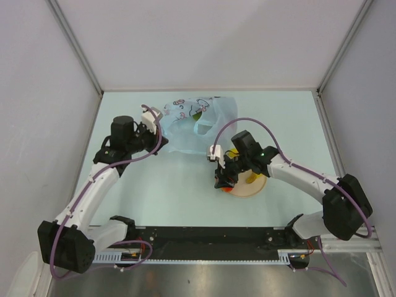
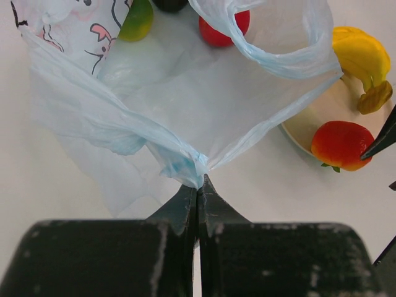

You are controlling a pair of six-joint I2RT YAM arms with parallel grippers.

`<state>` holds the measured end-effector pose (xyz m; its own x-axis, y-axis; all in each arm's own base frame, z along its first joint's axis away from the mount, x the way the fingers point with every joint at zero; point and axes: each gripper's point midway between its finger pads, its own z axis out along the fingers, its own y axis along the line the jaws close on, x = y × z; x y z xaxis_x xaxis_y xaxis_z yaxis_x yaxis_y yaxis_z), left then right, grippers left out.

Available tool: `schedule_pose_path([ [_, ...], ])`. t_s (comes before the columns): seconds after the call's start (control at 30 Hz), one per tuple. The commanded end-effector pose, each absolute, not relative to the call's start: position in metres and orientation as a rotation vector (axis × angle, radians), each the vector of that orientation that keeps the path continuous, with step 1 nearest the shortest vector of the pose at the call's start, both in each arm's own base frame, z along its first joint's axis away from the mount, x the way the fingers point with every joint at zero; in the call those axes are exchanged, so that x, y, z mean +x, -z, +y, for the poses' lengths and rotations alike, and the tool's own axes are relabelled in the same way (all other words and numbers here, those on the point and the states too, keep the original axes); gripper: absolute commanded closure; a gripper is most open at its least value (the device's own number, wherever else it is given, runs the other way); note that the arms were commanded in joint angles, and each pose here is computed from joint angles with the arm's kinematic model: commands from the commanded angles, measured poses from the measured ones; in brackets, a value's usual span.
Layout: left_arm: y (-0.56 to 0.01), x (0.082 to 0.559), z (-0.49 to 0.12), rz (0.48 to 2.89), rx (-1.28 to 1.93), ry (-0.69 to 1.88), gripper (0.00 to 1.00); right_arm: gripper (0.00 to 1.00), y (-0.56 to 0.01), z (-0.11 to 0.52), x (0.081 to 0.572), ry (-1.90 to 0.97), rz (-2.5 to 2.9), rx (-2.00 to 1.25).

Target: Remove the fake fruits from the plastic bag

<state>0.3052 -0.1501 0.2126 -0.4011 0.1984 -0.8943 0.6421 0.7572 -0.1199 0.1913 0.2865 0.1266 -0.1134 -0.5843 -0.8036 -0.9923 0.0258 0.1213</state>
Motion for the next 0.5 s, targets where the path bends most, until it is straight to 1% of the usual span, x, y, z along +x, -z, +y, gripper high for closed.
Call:
schedule_pose_path([
  [0.0,-0.223,0.305,-0.145,1.928,0.618,0.547,1.0,0.54,-0.125,0.302,0.179,-1.038,1.756,-1.608],
  [0.03,-0.222,0.305,-0.145,1.932,0.613,0.546,1.0,0.69,-0.118,0.302,0.182,-1.02,1.793,-1.601],
  [0.1,-0.223,0.305,-0.144,1.928,0.612,0.54,1.0,0.81,-0.108,0.304,0.184,-0.974,1.842,-1.595],
  [0.13,-0.224,0.305,-0.143,1.927,0.611,0.539,1.0,0.91,-0.1,0.302,0.195,-0.891,1.884,-1.567],
  [0.2,-0.225,0.305,-0.141,1.926,0.604,0.533,1.0,0.94,-0.096,0.302,0.205,-0.807,1.889,-1.561],
  [0.23,-0.227,0.306,-0.141,1.921,0.604,0.53,1.0,0.99,-0.094,0.3,0.214,-0.739,1.888,-1.552],
  [0.47,-0.227,0.31,-0.136,1.919,0.585,0.522,1.0,1.0,-0.088,0.276,0.223,-0.57,1.874,-1.646],
])
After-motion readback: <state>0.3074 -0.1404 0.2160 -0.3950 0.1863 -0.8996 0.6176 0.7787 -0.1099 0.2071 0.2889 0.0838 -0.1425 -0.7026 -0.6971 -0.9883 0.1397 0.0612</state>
